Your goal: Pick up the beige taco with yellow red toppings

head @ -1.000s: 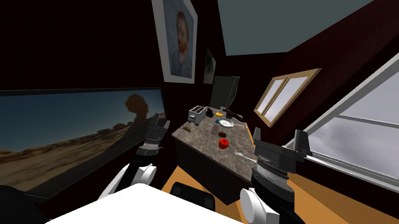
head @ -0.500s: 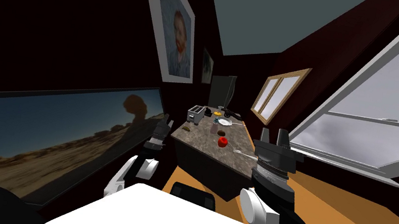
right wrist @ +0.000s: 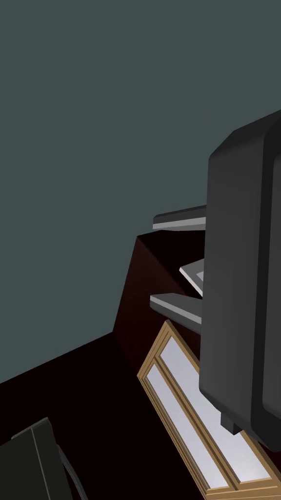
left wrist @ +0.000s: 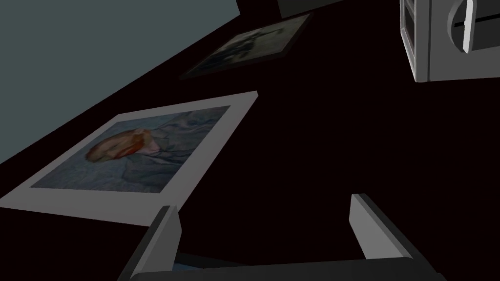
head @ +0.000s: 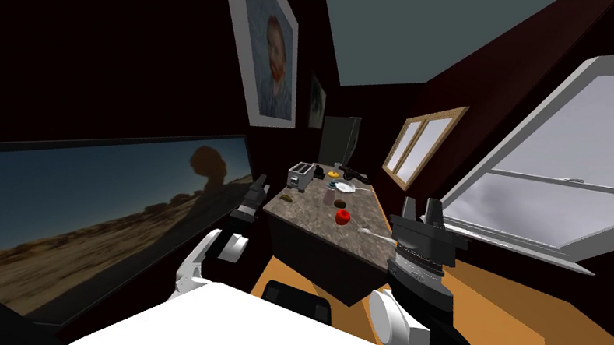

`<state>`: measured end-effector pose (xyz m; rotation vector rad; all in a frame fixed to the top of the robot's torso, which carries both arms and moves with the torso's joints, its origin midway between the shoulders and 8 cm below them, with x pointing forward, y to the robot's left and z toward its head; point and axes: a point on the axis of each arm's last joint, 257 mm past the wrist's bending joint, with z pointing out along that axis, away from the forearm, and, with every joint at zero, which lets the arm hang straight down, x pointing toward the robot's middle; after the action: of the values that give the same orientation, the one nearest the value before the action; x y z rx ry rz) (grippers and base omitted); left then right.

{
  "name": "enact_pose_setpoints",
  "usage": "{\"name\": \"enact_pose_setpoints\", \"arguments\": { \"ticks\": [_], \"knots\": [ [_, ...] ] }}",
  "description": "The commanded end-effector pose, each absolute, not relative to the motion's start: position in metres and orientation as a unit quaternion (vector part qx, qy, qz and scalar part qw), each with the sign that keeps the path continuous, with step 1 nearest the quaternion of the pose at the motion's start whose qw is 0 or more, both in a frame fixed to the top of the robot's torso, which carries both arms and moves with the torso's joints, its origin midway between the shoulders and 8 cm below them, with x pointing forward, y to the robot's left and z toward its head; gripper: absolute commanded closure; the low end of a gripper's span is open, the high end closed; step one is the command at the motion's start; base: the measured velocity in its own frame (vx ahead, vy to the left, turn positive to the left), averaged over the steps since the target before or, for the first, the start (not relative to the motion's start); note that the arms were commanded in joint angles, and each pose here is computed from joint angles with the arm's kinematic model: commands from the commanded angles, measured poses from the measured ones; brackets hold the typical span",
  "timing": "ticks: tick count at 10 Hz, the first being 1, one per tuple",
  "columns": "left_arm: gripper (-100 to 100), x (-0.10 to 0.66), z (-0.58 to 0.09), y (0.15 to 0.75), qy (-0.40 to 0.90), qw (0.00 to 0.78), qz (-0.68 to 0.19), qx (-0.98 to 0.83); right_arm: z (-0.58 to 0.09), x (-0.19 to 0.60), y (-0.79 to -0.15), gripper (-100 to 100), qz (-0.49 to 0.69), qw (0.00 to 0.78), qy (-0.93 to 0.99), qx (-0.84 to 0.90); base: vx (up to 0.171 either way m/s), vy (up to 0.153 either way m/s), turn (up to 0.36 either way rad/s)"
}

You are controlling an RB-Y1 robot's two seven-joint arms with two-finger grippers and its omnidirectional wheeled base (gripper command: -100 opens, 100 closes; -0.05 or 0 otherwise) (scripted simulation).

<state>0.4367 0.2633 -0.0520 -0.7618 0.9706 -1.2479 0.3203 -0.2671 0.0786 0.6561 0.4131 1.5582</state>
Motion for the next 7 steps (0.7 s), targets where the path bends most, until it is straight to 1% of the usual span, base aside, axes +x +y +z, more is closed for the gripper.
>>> {"name": "enact_pose_setpoints", "arguments": {
  "ticks": [1,7],
  "knots": [
    [-100,0.449,-0.063,0.266,0.437,0.635,-0.534,-0.346,0.079,0.32,-0.267,0,0.684,0.645,0.181,0.288,-0.017,0.025,-0.038],
    [-100,0.495,-0.086,0.28,0.474,0.631,-0.484,-0.377,0.079,0.32,-0.267,0,0.684,0.645,0.181,0.288,-0.015,0.025,-0.054]
  ]
}}
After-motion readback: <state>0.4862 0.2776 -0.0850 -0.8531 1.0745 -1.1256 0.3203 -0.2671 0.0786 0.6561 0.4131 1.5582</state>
